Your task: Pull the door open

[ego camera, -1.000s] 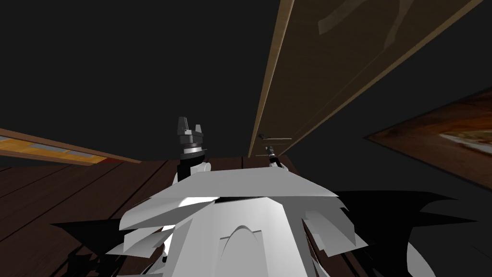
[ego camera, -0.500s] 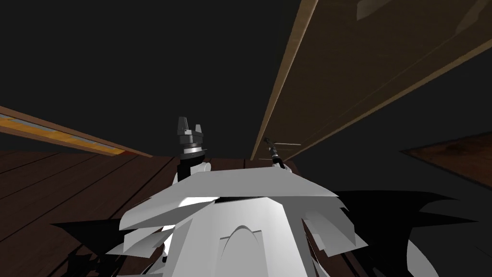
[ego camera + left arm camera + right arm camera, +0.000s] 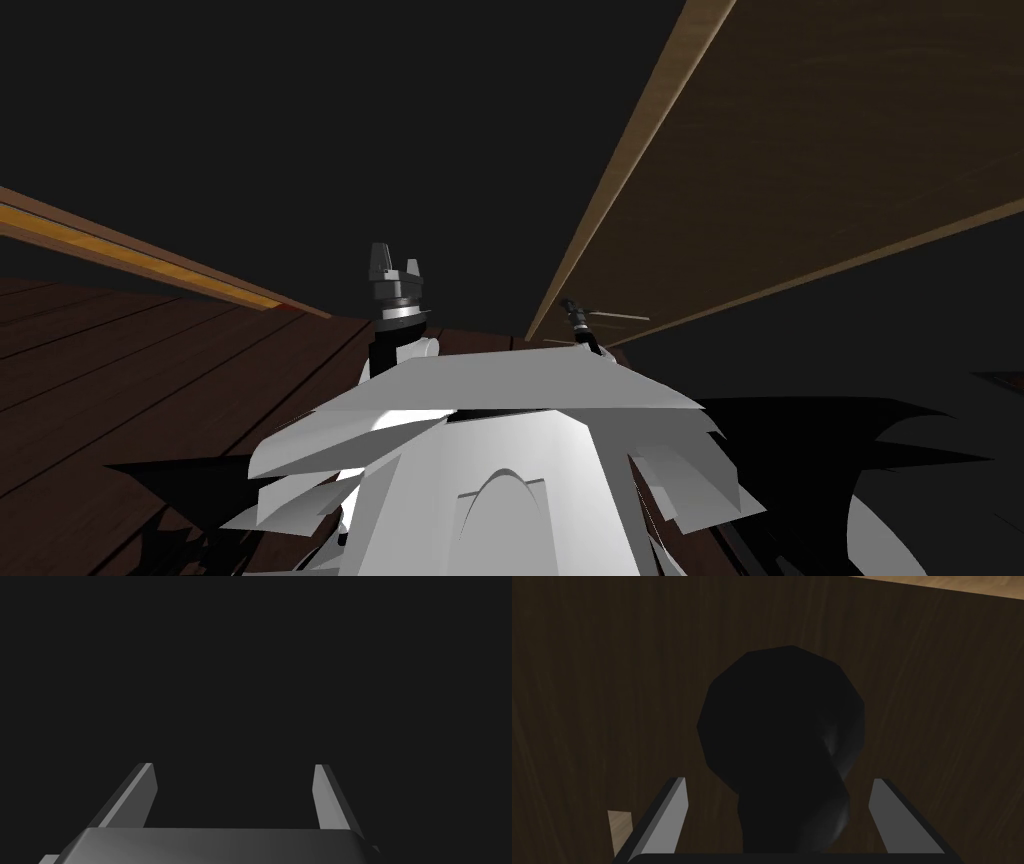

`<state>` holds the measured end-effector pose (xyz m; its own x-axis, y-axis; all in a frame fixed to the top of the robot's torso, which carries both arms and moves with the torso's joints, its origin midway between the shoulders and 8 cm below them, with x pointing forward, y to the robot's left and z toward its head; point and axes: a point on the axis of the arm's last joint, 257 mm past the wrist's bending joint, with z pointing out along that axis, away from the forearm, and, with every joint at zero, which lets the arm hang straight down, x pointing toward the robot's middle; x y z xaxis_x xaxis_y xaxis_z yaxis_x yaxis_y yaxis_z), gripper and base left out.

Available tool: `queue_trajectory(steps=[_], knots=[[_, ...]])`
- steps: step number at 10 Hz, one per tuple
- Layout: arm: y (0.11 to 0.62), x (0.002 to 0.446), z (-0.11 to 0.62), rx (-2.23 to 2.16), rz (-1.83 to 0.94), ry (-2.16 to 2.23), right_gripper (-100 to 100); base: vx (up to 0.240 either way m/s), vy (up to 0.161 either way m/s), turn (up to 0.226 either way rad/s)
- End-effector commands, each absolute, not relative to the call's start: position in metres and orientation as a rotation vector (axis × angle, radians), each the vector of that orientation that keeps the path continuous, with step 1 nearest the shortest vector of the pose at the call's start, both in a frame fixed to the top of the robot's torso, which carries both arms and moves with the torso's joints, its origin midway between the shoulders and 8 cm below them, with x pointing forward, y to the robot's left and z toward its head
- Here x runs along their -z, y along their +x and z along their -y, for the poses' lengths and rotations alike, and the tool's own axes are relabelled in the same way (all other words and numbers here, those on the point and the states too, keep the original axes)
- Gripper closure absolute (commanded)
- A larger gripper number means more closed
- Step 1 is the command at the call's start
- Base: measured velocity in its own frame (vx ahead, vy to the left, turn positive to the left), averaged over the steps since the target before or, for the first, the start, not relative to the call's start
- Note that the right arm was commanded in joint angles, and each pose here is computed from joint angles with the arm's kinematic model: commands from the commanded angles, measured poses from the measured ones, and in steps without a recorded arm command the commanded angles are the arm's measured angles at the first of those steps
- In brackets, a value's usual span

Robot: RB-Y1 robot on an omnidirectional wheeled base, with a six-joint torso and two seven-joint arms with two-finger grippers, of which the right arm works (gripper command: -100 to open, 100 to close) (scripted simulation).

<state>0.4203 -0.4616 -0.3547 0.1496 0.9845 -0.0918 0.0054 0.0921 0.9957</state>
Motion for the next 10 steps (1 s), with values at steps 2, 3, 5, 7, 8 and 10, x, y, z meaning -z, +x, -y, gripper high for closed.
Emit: queue_trajectory(steps=[2,3,5,7,8,10], knots=[[0.42,0.355,0.461,-1.032,-1.142,1.207,100,-0.019,0.003,-0.018],[0.42,0.355,0.461,-1.032,-1.142,1.207,100,-0.025,0.003,0.009],[0.42,0.355,0.461,-1.032,-1.142,1.207,100,-0.007,0.0,0.001],[0.413,0.356,0.461,-1.042,-1.155,1.2,100,-0.061,-0.024,0.072],[0.411,0.356,0.461,-1.044,-1.159,1.197,100,-0.186,-0.062,0.132],[0.403,0.355,0.462,-1.058,-1.175,1.185,100,-0.201,-0.045,0.114]])
